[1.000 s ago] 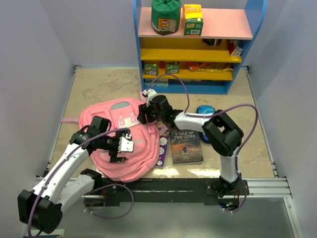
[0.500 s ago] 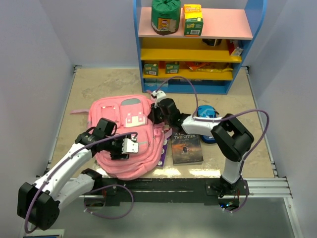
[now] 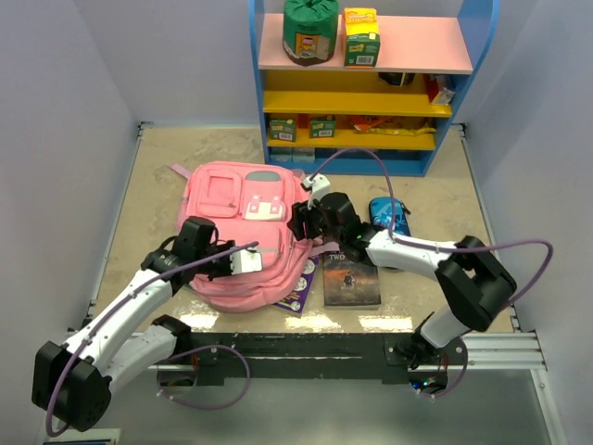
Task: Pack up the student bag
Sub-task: Adjust the student bag at the center of the board, then unzip the student bag at the center of the board.
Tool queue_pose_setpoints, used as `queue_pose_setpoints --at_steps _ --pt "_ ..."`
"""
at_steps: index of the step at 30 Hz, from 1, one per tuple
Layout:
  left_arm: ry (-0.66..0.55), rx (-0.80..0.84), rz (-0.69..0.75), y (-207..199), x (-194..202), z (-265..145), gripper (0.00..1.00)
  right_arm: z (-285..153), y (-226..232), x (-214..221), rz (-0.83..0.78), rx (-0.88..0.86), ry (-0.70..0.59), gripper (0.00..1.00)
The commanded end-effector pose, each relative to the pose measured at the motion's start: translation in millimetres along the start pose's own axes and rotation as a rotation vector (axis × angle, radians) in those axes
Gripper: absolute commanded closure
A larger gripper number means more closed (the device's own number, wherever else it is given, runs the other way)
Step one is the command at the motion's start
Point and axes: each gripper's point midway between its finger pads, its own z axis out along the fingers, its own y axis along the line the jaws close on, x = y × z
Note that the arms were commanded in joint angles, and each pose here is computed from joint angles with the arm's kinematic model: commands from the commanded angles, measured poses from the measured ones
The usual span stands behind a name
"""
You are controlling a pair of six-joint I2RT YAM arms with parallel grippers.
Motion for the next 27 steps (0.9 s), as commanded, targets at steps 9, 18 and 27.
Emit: queue_pose_setpoints --at_steps 9,18,27 --pt "-0.190 -0.200 0.137 26 -38 -37 1.00 -56 45 -38 -0.603 -0.258 -0.177 0.36" --pt "-0.306 -0.165 0.175 19 -54 -58 1.00 -50 56 -32 -0.866 -0.365 -0.159 0.37" --pt "-0.302 -0.179 0.160 28 -55 -61 1.00 -30 79 -7 -0.968 -0.461 -0.126 0.41"
